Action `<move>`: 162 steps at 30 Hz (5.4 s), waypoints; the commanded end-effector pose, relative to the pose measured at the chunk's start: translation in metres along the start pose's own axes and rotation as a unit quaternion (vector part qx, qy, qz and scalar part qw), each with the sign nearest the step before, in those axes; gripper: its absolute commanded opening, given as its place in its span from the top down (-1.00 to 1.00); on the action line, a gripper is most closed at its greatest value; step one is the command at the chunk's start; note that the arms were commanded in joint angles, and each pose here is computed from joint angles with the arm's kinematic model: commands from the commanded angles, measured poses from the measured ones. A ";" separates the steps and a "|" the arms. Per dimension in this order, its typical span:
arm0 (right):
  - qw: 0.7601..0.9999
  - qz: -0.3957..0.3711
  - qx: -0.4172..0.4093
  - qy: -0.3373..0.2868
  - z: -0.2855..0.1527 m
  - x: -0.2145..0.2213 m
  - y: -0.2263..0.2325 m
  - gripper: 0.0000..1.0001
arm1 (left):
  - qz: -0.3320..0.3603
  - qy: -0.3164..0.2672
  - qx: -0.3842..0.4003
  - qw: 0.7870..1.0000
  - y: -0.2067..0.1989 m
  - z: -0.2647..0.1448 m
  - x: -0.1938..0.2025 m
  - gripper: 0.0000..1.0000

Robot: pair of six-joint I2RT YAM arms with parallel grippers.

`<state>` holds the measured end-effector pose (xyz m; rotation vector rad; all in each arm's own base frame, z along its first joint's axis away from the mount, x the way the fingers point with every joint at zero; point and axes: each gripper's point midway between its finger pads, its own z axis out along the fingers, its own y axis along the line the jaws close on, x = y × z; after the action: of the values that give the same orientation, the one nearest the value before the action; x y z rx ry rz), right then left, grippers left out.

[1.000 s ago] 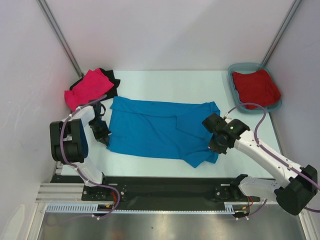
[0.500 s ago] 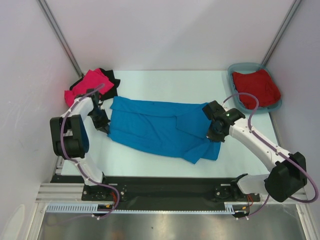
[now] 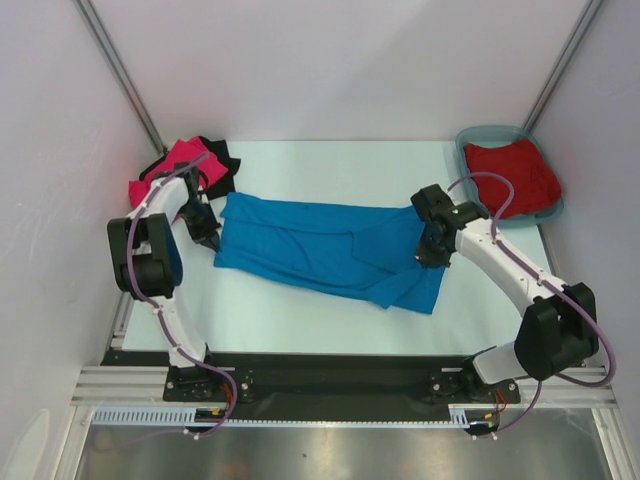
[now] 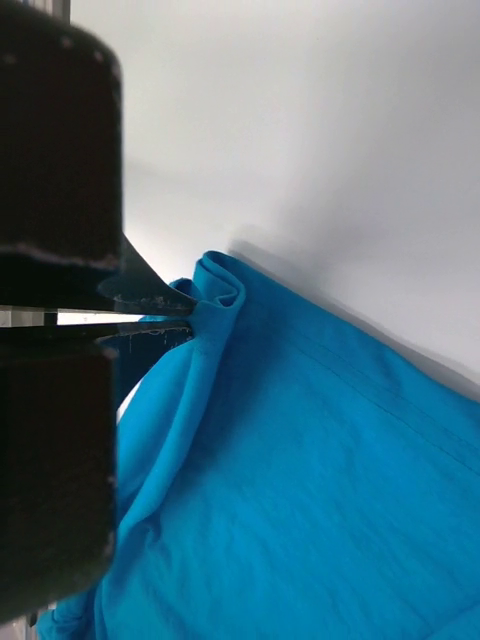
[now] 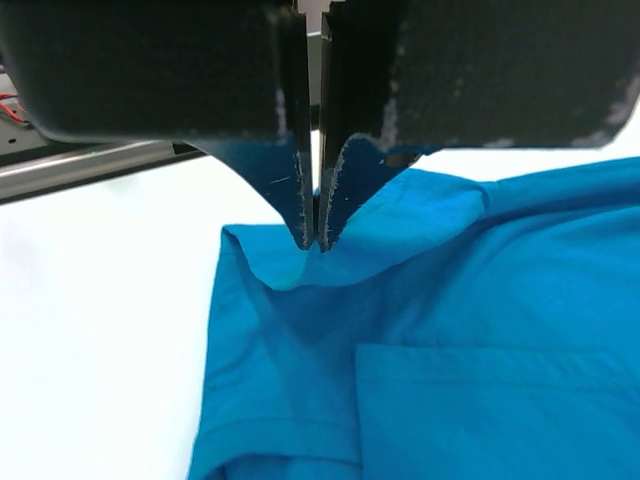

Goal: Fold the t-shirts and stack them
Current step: Fold the tshirt

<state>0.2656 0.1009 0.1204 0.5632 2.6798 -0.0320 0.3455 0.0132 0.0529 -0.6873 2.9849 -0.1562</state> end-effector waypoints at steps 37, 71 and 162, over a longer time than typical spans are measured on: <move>0.971 -0.034 -0.061 0.229 0.026 -0.018 0.032 1.00 | -0.101 0.041 0.067 0.992 -0.037 -0.036 0.023 0.99; 0.965 -0.043 -0.085 0.245 0.067 -0.046 0.021 1.00 | -0.194 0.083 0.142 0.967 -0.085 -0.030 0.023 1.00; 0.986 0.031 -0.050 0.154 0.119 -0.143 -0.016 1.00 | -0.253 -0.121 0.184 0.942 -0.062 -0.039 -0.065 0.99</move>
<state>0.4099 0.0252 0.0596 0.6856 2.9624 0.2122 0.4080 -0.0170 0.0682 -1.3825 2.4899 -0.5386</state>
